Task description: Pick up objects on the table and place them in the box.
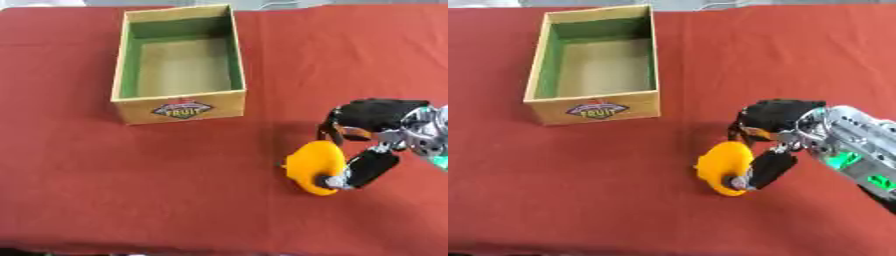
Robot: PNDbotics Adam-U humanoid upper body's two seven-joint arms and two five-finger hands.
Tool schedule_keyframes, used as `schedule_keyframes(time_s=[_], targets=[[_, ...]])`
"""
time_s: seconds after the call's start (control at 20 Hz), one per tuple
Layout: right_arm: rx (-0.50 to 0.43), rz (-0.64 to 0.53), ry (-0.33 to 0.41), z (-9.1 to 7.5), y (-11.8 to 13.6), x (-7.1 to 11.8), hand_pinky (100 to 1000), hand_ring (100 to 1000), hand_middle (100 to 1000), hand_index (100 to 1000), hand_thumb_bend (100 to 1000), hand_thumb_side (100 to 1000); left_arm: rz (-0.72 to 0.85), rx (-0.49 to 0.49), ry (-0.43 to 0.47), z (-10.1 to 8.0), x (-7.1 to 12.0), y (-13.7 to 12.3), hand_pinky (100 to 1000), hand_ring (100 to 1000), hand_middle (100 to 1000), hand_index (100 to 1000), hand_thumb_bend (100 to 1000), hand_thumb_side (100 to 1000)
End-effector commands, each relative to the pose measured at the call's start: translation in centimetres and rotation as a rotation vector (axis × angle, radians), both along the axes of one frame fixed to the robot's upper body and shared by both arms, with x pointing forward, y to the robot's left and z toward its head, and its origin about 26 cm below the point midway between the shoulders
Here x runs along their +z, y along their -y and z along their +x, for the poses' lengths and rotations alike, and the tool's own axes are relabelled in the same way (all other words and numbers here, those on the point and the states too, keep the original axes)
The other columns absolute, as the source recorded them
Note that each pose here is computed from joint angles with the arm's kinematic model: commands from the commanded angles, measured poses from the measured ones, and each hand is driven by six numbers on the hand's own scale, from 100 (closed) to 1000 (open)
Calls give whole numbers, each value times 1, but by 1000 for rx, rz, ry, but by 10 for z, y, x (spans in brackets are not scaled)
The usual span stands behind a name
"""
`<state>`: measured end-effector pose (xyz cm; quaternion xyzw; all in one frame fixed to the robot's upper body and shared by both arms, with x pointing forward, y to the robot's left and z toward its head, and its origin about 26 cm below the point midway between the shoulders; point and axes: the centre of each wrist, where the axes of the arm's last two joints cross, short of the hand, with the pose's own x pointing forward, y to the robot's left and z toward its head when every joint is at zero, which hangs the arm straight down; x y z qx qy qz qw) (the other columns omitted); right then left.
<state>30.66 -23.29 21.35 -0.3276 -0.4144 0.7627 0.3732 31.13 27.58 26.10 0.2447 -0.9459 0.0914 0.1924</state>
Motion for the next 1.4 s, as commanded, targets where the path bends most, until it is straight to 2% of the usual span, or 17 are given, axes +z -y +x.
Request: schedule_keyframes(time_s=[0.05,0.1,0.15,0.25,0.35,0.4,0.45,0.55,0.85,0.9,1.2,1.25,1.3,1.4], targets=[[-23,54,110,0,1,13,715,698,428,601,206,508,19,0,34,-4,10,-1,575,602,660,802,137,904],[-28,68,128,0,1,13,710,692,421,593,180,490,20,0,35,-4,10,-1,575,602,660,802,136,904],[-30,81,143,0,0,13,693,676,406,575,109,428,21,0,34,-4,10,-1,575,602,660,802,136,904],[-31,107,171,-1,-1,14,677,659,396,561,100,371,21,0,33,-4,10,-1,575,602,661,802,137,904],[-31,123,185,-1,-1,14,677,659,396,561,100,371,22,0,33,-4,10,-1,575,602,661,802,137,904],[-31,128,189,-1,-1,14,648,641,389,541,100,499,22,0,33,-4,10,-1,575,602,661,803,143,889],[-27,142,204,-1,-2,16,639,633,384,534,100,171,22,-1,32,-4,10,-1,575,602,661,803,137,904],[-25,173,228,-2,-4,22,632,633,393,543,100,100,23,0,31,-4,9,-1,575,602,661,803,136,904],[-29,220,247,-5,-7,32,630,632,423,581,100,100,23,-1,31,-4,9,-1,575,602,661,804,135,904],[-28,229,252,-5,-8,35,639,646,459,632,100,123,22,-1,30,-4,9,-1,574,602,660,804,130,904],[1,327,343,-7,-23,71,647,647,470,651,100,154,23,-3,23,-4,8,-1,574,602,660,804,131,903],[7,339,361,-8,-25,77,647,646,467,649,100,243,24,-3,22,-4,8,-1,574,603,660,804,132,906],[14,353,383,-8,-28,83,648,646,466,650,100,163,24,-4,21,-4,7,-1,574,603,660,804,131,903],[25,376,434,-8,-33,94,651,647,465,651,100,170,24,-6,19,-4,7,-1,574,603,660,804,132,903]])
